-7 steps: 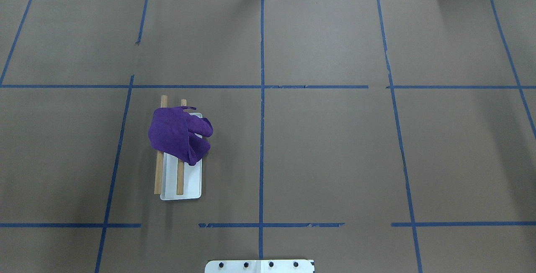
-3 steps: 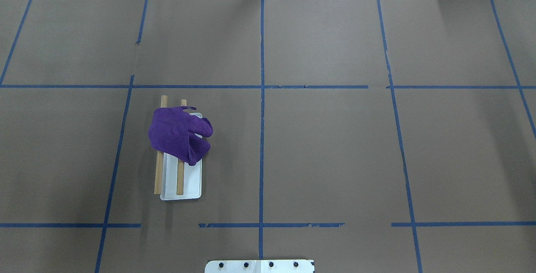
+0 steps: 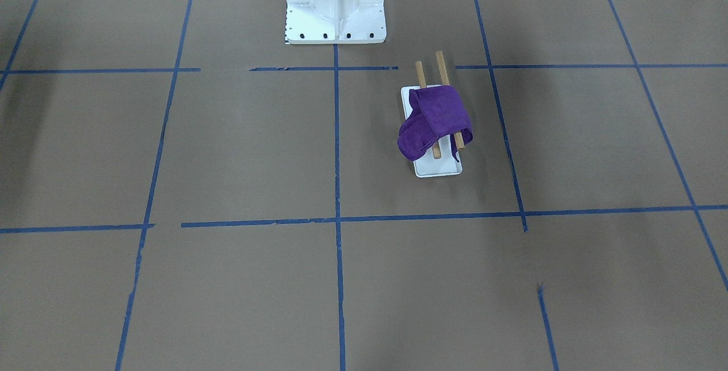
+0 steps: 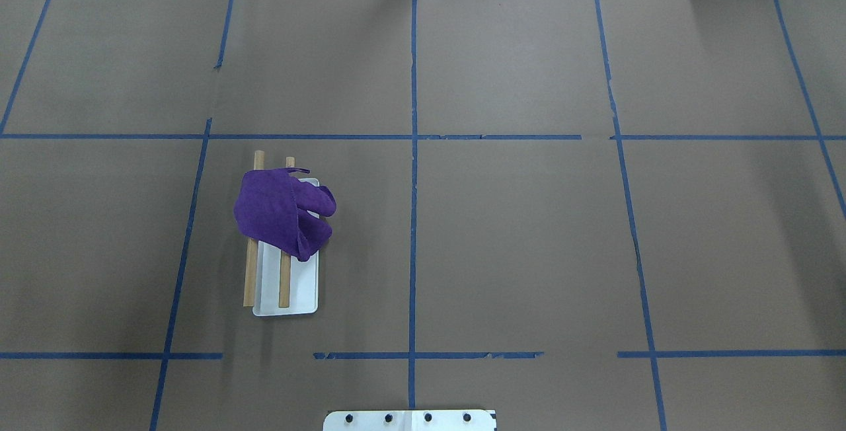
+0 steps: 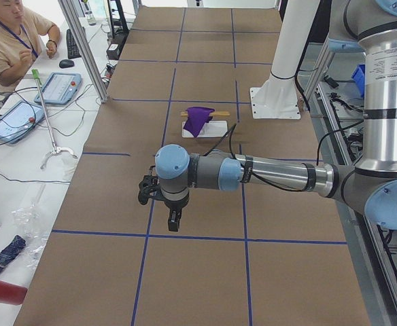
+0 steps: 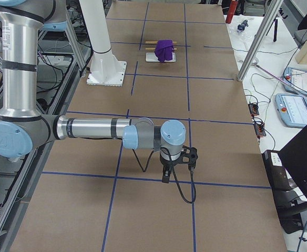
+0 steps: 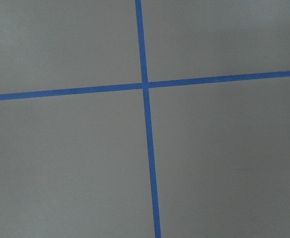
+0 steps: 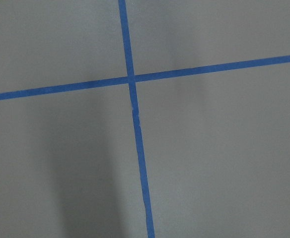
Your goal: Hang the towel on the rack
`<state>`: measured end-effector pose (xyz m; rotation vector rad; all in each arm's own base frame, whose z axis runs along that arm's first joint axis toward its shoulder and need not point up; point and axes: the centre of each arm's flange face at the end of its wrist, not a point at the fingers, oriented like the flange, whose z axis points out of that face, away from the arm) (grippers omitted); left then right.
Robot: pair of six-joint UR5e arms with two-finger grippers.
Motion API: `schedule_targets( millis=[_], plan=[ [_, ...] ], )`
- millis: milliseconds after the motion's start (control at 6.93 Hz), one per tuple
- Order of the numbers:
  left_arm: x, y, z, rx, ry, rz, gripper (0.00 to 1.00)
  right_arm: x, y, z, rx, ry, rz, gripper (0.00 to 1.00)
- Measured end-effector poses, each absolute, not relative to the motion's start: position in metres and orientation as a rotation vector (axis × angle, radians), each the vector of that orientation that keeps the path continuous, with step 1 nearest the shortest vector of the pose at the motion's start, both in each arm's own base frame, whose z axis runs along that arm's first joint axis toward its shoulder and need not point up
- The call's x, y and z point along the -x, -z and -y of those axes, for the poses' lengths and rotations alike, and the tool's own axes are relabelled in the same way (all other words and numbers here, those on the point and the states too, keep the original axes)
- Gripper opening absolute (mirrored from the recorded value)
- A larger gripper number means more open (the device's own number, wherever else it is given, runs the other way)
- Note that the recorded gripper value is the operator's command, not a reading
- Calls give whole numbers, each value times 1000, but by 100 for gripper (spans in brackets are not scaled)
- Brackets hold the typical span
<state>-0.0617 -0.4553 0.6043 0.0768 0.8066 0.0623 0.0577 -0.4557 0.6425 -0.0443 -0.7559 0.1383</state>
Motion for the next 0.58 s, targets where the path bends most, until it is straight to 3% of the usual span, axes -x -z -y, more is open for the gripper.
schedule_targets(
  millis=[577],
  plan=[
    [62, -605, 454, -75, -61, -808, 100, -57, -642, 456, 44, -137, 757, 100]
  ],
)
